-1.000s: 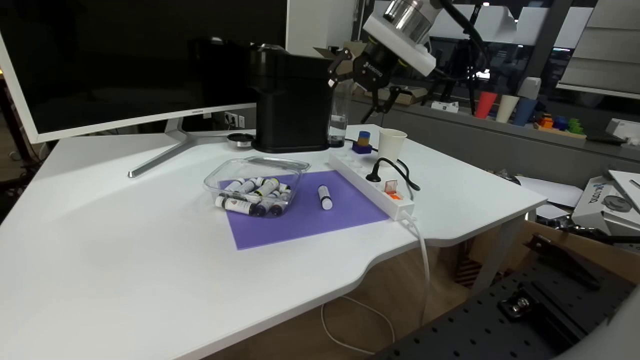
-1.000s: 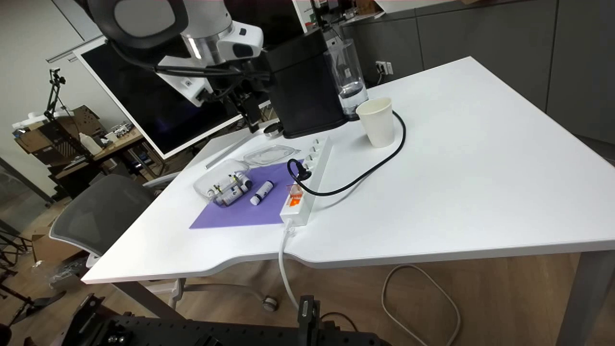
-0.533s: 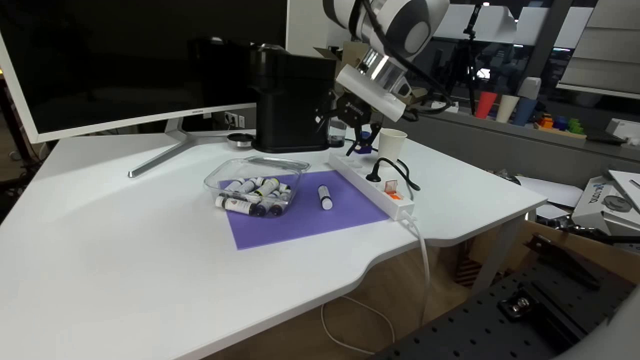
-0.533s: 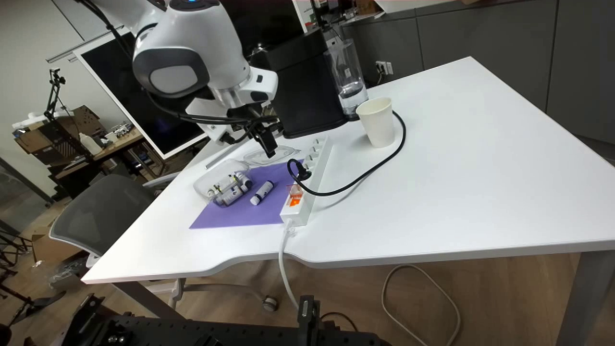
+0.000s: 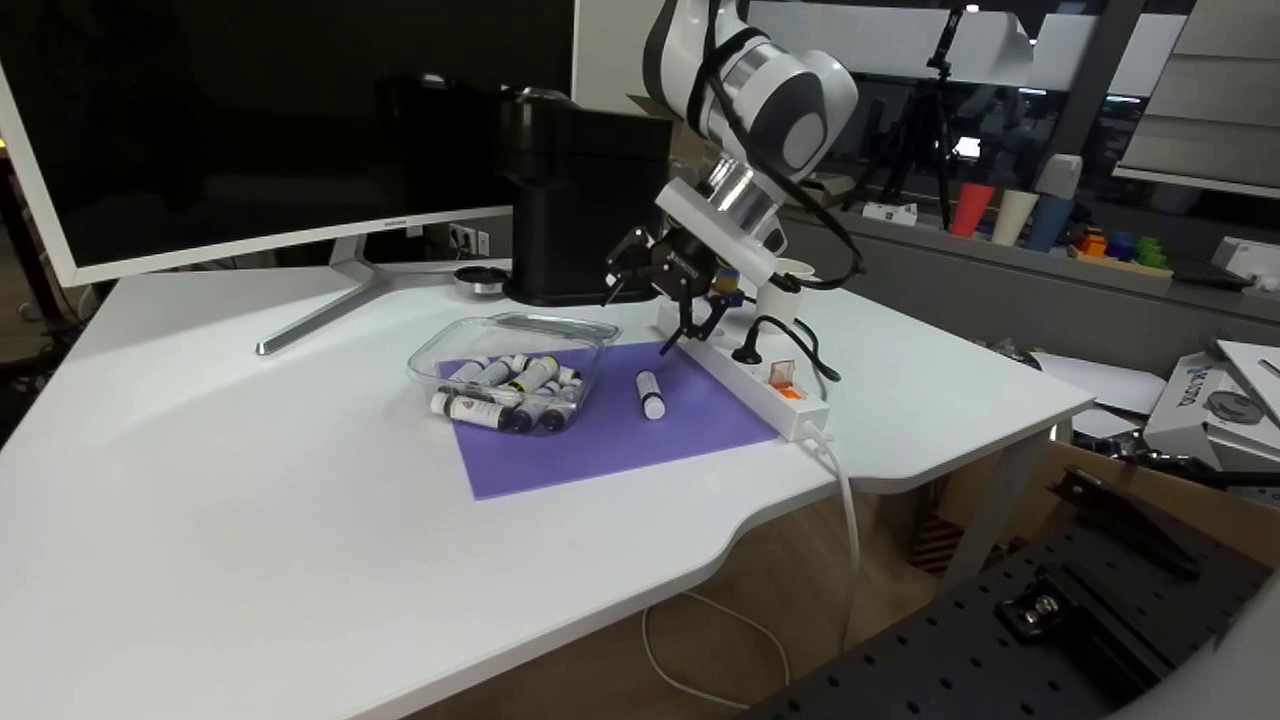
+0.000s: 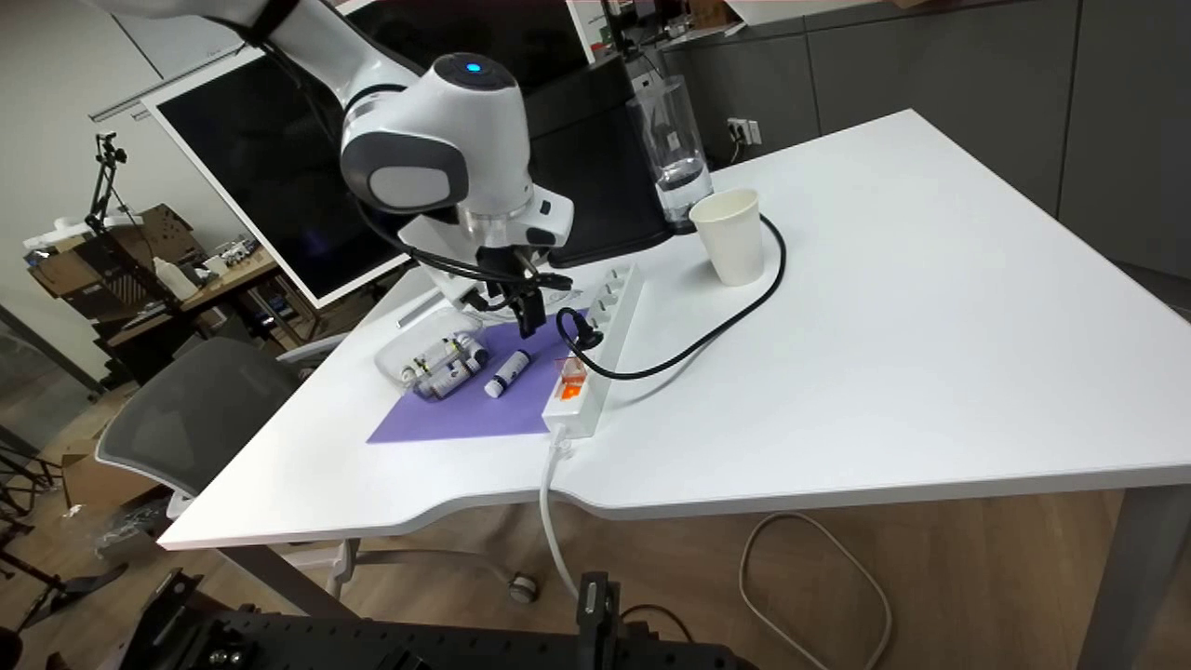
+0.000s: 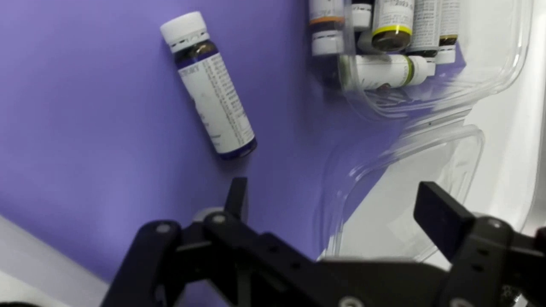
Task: Close the lid of the clear container
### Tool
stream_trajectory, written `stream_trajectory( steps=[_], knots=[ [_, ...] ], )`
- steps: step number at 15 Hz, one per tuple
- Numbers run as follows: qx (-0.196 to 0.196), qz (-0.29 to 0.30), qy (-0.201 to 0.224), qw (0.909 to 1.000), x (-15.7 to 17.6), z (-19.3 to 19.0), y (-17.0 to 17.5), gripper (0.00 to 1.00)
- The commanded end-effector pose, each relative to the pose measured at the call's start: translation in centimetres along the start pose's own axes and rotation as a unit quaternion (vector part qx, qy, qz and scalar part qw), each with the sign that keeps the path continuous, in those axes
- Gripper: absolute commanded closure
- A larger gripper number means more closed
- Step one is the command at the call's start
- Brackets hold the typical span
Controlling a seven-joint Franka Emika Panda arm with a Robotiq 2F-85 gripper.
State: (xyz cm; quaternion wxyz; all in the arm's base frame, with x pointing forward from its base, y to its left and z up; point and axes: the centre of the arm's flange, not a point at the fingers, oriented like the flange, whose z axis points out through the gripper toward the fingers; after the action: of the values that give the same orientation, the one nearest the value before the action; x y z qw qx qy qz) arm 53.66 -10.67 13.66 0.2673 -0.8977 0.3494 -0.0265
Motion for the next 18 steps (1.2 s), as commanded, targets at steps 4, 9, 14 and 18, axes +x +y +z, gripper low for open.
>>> stream_trajectory(
  steps=[4,9,14,18],
  knots=[
    [0.065,0.01,-0.055,0.9963,3.4,1.5,0.8,0.0],
    [0.079,-0.013,-0.051,0.9954,4.2,2.9,0.2,0.0],
    [0.083,-0.034,-0.05,0.9947,4.5,4.5,-1.0,0.0],
    [0.087,-0.05,-0.046,0.9939,5.0,5.2,-1.8,0.0]
  ],
)
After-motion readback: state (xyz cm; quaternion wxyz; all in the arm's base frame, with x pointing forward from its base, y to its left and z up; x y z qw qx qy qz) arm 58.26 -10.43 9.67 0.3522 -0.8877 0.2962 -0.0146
